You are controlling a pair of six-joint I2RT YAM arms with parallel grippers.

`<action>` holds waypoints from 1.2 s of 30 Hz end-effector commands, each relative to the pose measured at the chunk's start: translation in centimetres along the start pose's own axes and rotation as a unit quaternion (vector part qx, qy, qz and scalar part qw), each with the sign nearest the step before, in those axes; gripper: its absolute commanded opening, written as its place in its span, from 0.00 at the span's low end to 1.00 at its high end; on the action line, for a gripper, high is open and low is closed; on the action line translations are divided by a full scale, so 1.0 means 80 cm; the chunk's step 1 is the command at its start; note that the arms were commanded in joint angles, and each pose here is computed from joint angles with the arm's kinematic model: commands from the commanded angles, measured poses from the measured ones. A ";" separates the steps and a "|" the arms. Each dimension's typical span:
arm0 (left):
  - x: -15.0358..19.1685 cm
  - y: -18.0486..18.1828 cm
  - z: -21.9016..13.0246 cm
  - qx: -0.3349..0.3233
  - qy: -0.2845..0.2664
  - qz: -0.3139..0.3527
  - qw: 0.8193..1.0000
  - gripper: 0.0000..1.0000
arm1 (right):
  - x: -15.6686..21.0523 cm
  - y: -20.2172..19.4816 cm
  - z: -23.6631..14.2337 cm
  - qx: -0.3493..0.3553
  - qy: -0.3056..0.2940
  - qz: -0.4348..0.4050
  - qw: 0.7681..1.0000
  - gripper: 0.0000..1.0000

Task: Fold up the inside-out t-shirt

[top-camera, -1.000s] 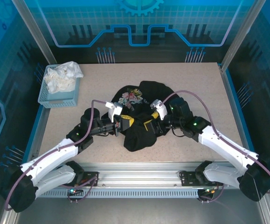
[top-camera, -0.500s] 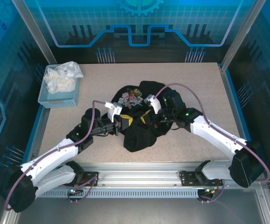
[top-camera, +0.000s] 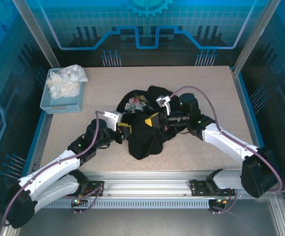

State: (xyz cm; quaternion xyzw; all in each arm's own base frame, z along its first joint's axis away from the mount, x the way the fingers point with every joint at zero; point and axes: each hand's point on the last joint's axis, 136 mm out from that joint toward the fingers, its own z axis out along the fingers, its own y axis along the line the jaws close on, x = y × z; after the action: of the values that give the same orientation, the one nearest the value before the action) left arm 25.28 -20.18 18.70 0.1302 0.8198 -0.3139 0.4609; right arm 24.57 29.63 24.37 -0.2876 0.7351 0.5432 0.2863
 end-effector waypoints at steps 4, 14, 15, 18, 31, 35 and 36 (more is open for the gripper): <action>-0.019 -0.047 -0.035 0.082 -0.042 0.003 0.996 0.45 | -0.002 0.009 -0.001 -0.016 0.006 -0.021 1.000 0.01; -0.025 -0.049 -0.004 0.066 0.011 0.066 0.996 0.56 | 0.031 0.006 -0.016 0.012 0.089 -0.063 0.994 0.02; -0.022 -0.052 -0.002 0.074 0.017 0.071 0.995 0.57 | 0.032 0.005 -0.017 0.014 0.089 -0.063 0.994 0.02; -0.018 -0.051 0.008 0.075 0.026 0.086 0.993 0.61 | 0.033 0.005 -0.020 0.015 0.089 -0.065 0.994 0.02; -0.008 -0.064 0.041 0.111 0.071 0.110 0.985 0.68 | 0.031 0.006 -0.025 0.020 0.089 -0.071 0.993 0.02; -0.008 -0.069 0.053 0.123 0.084 0.116 0.982 0.68 | 0.031 0.006 -0.026 0.023 0.090 -0.072 0.993 0.02; -0.006 -0.067 0.057 0.121 0.088 0.115 0.982 0.66 | 0.032 0.007 -0.027 0.022 0.090 -0.073 0.993 0.02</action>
State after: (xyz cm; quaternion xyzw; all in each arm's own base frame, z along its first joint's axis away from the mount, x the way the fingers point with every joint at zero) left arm 25.85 -25.98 18.26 0.2792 0.8112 -0.3292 0.3946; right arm 22.30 27.68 21.54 -0.3703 0.7599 0.4745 0.2454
